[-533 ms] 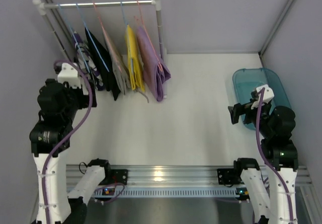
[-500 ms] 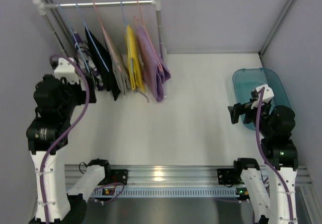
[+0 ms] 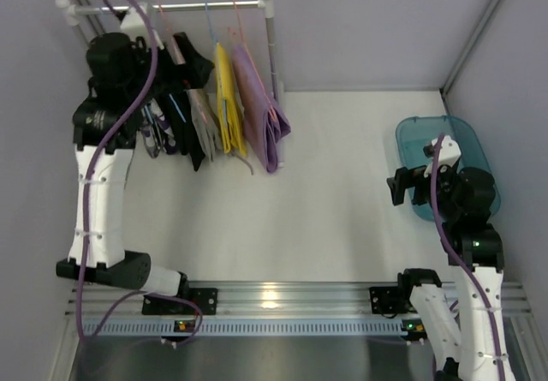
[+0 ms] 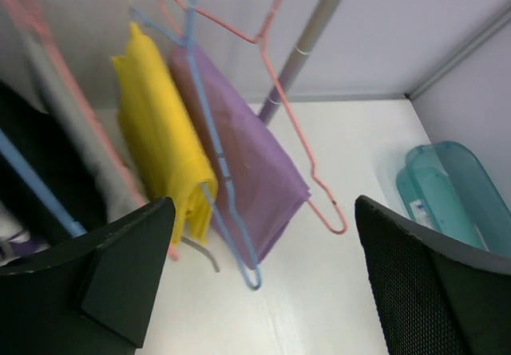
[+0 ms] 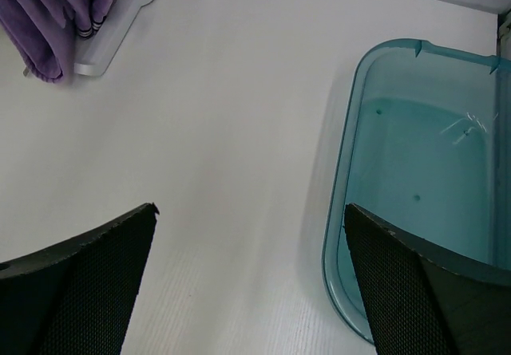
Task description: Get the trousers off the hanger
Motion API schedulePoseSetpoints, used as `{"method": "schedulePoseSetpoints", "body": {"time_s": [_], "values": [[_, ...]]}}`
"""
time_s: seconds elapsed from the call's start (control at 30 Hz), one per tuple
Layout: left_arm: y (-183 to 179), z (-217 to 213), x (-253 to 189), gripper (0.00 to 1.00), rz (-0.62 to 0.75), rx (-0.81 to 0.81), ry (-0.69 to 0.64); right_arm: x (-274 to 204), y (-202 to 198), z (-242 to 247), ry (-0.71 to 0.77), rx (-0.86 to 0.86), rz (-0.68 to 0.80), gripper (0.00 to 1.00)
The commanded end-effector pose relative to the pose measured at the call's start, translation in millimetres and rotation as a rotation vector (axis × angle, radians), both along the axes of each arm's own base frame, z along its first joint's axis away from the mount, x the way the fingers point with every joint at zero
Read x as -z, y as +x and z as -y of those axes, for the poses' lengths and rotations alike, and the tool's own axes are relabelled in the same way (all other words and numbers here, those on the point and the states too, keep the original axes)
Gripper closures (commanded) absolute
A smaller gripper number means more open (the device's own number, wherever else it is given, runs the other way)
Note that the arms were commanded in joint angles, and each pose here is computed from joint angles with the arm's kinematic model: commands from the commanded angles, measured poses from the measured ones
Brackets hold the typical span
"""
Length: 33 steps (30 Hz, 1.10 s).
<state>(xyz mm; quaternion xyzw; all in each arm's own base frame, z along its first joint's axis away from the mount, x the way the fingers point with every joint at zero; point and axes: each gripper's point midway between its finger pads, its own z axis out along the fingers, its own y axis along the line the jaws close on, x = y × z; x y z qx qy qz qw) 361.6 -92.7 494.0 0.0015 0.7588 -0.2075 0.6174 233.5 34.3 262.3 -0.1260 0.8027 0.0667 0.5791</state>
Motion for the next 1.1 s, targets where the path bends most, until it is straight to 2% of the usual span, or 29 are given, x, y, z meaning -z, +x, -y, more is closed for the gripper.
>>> {"method": "schedulePoseSetpoints", "body": {"time_s": [0.0,0.1,0.27,0.4,0.73,0.87,1.07], "values": [[12,61,-20,0.01,0.062,0.104,-0.071,-20,10,7,-0.024,0.026,0.070,0.00],[30,91,-10,0.02,0.044,0.115,-0.110,-18,13,9,-0.030,0.032,0.060,0.01],[62,107,6,0.07,0.024,0.057,-0.217,-17,17,10,-0.032,0.036,0.050,0.01],[94,109,23,0.18,-0.012,-0.056,-0.281,-18,19,10,-0.030,0.035,0.046,0.01],[144,127,85,0.18,-0.153,-0.137,-0.332,-22,22,10,-0.037,0.031,0.053,0.01],[160,132,105,0.23,-0.189,-0.170,-0.375,-22,22,9,-0.033,0.028,0.052,0.00],[178,144,117,0.25,-0.196,-0.161,-0.421,-20,21,9,-0.034,0.027,0.046,0.00]]}}
